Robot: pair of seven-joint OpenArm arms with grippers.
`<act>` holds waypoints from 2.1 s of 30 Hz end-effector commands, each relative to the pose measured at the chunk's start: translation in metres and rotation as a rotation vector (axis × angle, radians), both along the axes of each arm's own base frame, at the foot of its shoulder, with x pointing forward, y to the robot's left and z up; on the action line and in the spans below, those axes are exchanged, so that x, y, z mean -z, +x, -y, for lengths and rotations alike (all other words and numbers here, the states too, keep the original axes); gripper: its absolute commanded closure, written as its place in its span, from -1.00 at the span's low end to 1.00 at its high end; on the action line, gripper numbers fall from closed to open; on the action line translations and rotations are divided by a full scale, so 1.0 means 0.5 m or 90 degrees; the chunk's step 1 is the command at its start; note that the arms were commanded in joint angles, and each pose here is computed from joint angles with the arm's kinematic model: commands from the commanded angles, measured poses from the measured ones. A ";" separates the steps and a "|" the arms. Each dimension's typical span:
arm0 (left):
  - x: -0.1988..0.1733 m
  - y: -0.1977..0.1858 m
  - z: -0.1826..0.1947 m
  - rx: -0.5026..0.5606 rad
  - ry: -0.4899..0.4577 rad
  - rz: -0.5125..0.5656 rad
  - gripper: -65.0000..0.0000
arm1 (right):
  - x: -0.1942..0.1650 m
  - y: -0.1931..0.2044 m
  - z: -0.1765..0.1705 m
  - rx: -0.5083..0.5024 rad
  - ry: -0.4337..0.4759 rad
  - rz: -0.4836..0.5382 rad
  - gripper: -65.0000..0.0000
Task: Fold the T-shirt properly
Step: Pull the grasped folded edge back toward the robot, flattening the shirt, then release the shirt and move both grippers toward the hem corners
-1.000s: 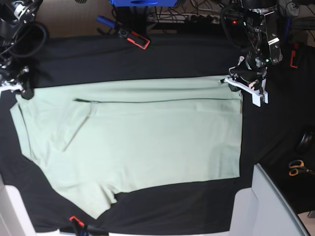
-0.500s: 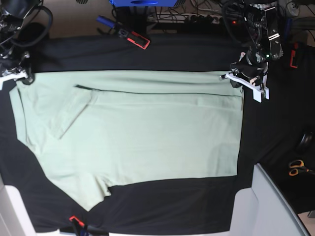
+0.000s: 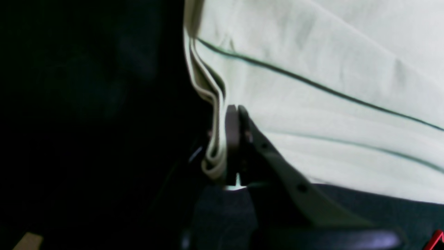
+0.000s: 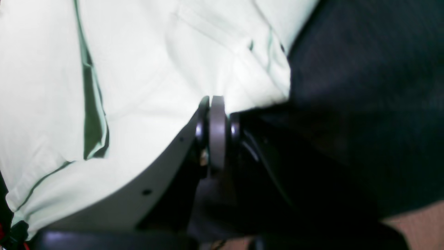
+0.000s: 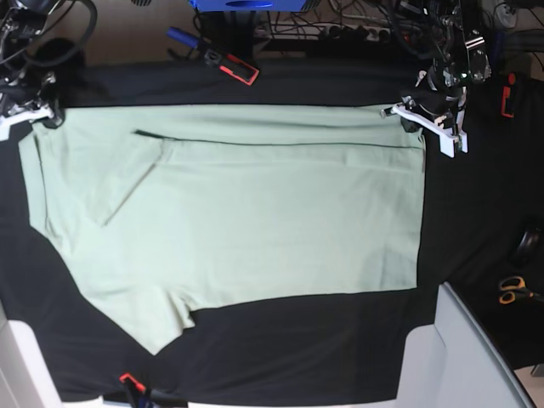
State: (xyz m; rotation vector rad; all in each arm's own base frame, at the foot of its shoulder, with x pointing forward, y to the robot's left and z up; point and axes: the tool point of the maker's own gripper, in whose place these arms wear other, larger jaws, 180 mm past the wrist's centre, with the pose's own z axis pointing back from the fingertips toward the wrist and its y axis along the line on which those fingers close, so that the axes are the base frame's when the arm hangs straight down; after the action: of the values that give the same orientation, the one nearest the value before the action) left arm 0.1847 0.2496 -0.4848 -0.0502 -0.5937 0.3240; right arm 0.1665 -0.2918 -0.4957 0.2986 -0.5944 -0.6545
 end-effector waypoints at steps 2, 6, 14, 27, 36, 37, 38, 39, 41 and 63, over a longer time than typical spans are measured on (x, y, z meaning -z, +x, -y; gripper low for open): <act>-0.010 -0.016 -0.013 0.003 0.017 -0.005 1.00 | -0.016 0.001 0.024 0.003 -0.021 0.014 1.00; -0.015 -0.044 -0.012 0.009 0.023 -0.013 1.00 | -0.015 -0.009 0.026 0.001 -0.024 0.008 1.00; -0.008 -0.081 -0.010 0.010 0.023 -0.033 1.00 | -0.049 -0.021 0.027 -0.015 -0.060 0.019 1.00; -0.027 -0.109 -0.007 0.023 0.033 -0.034 1.00 | -0.034 -0.066 0.019 -0.017 -0.056 -0.010 1.00; -0.017 -0.121 -0.008 0.020 0.030 -0.049 1.00 | -0.026 -0.071 0.004 -0.014 -0.045 -0.013 0.96; -0.014 -0.124 -0.009 0.017 0.030 -0.053 1.00 | -0.025 -0.073 0.004 -0.014 -0.045 -0.015 0.93; -0.012 -0.127 -0.009 0.017 0.029 -0.057 1.00 | -0.026 -0.072 0.004 -0.014 -0.045 -0.014 0.84; -0.007 -0.134 -0.008 0.017 0.026 -0.069 0.94 | -0.026 -0.074 0.005 -0.014 -0.045 -0.015 0.74; -0.002 -0.148 -0.013 0.013 0.022 -0.093 0.65 | -0.026 -0.086 0.005 -0.016 -0.046 -0.025 0.44; -0.244 0.033 -0.220 -0.072 0.178 0.120 0.14 | -0.199 0.206 0.133 -0.173 -0.244 0.060 -0.12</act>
State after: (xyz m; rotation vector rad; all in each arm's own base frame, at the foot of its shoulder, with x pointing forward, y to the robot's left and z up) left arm 0.1990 0.3524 -0.3719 0.2003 -0.8016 0.3459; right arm 0.2684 -0.3467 -0.4066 0.0804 -0.7134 -0.2528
